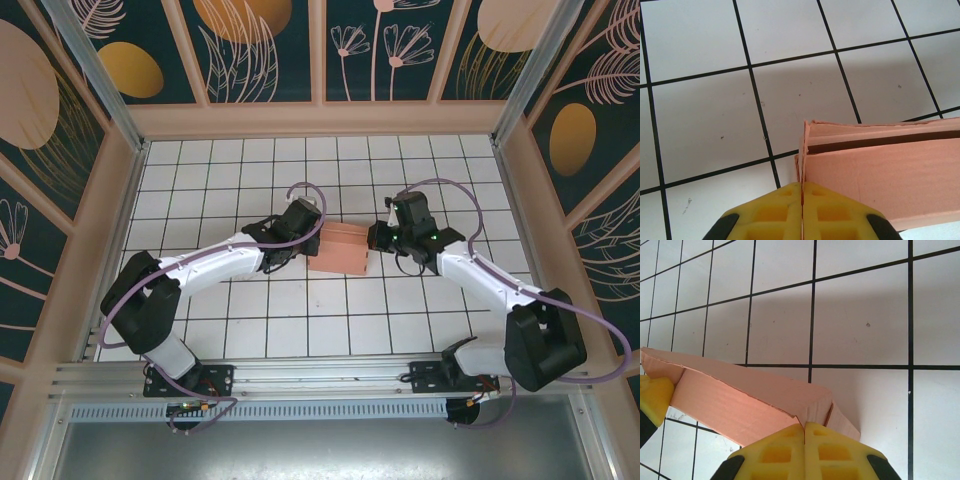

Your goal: Fold the paper box

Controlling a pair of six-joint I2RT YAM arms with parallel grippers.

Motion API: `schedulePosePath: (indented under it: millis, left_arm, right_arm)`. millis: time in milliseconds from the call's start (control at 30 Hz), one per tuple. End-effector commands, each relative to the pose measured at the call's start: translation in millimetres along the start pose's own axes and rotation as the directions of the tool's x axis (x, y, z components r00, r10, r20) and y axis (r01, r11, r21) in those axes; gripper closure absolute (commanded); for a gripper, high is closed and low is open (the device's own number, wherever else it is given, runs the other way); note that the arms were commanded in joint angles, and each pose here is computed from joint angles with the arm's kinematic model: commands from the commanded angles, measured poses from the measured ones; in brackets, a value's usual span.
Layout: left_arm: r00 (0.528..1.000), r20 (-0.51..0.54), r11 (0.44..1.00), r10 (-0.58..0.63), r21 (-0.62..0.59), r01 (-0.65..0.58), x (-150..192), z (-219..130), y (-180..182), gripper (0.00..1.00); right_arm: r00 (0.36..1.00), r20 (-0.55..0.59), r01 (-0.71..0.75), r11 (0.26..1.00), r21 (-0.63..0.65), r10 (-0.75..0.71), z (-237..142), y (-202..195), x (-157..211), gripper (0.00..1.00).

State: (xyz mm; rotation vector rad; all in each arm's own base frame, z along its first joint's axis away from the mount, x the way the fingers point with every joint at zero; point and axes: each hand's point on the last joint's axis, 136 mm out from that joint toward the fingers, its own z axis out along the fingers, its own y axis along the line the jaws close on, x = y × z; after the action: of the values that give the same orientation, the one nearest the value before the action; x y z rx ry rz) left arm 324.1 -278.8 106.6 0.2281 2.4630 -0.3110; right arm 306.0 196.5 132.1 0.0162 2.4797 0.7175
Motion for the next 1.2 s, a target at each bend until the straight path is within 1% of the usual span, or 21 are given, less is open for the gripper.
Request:
schedulePosePath:
  millis: [0, 67, 100, 267, 600, 733, 767, 900, 967, 1067, 1167]
  left_arm:
    - [0.904, -0.418, 0.974, 0.086, -0.156, -0.165, 121, 9, 58, 0.89]
    - [0.906, -0.413, 0.974, 0.086, -0.156, -0.164, 120, 9, 58, 0.84]
    - [0.918, -0.387, 0.977, 0.086, -0.146, -0.153, 112, 4, 55, 0.82]
    - [0.935, -0.345, 0.983, 0.079, -0.128, -0.13, 100, -2, 49, 0.74]
    - [0.979, -0.198, 0.999, 0.042, -0.008, -0.044, 61, -25, 22, 0.6]
    - [0.99, -0.141, 1.0, 0.026, 0.019, -0.023, 47, -35, 17, 0.54]
    - [0.989, -0.147, 1.0, 0.025, 0.013, -0.024, 53, -35, 20, 0.53]
    - [0.995, -0.103, 0.999, 0.01, 0.044, -0.005, 42, -44, 16, 0.45]
    - [0.997, -0.083, 0.996, 0.004, 0.084, 0.003, 37, -50, 9, 0.43]
    - [0.999, -0.049, 0.989, 0.002, 0.15, 0.005, 29, -61, 0, 0.42]
    - [1.0, -0.028, 0.988, 0.011, 0.156, -0.006, 26, -69, 1, 0.44]
  right_arm:
    - [0.999, -0.011, 0.03, 0.999, -0.021, -0.03, -1, 7, 8, 1.0]
    - [0.999, -0.01, 0.038, 0.999, -0.024, -0.039, -2, 8, 7, 1.0]
    - [0.999, -0.01, 0.042, 0.999, -0.023, -0.043, -2, 8, 7, 1.0]
    - [0.998, -0.009, 0.061, 0.998, -0.016, -0.061, -2, 7, 9, 1.0]
    - [0.995, -0.006, 0.095, 0.995, 0.011, -0.095, -4, 8, 7, 1.0]
    - [0.996, -0.009, 0.091, 0.996, 0.011, -0.091, -3, 7, 8, 1.0]
    - [0.996, -0.009, 0.087, 0.996, 0.011, -0.087, -2, 7, 8, 1.0]
    - [0.996, -0.013, 0.084, 0.996, 0.017, -0.083, -2, 7, 8, 1.0]
    - [0.996, -0.019, 0.082, 0.996, 0.024, -0.082, -1, 5, 9, 1.0]
    - [0.997, -0.023, 0.079, 0.996, 0.033, -0.078, -1, 4, 9, 1.0]
    - [0.997, -0.024, 0.077, 0.996, 0.033, -0.076, 0, 3, 9, 1.0]
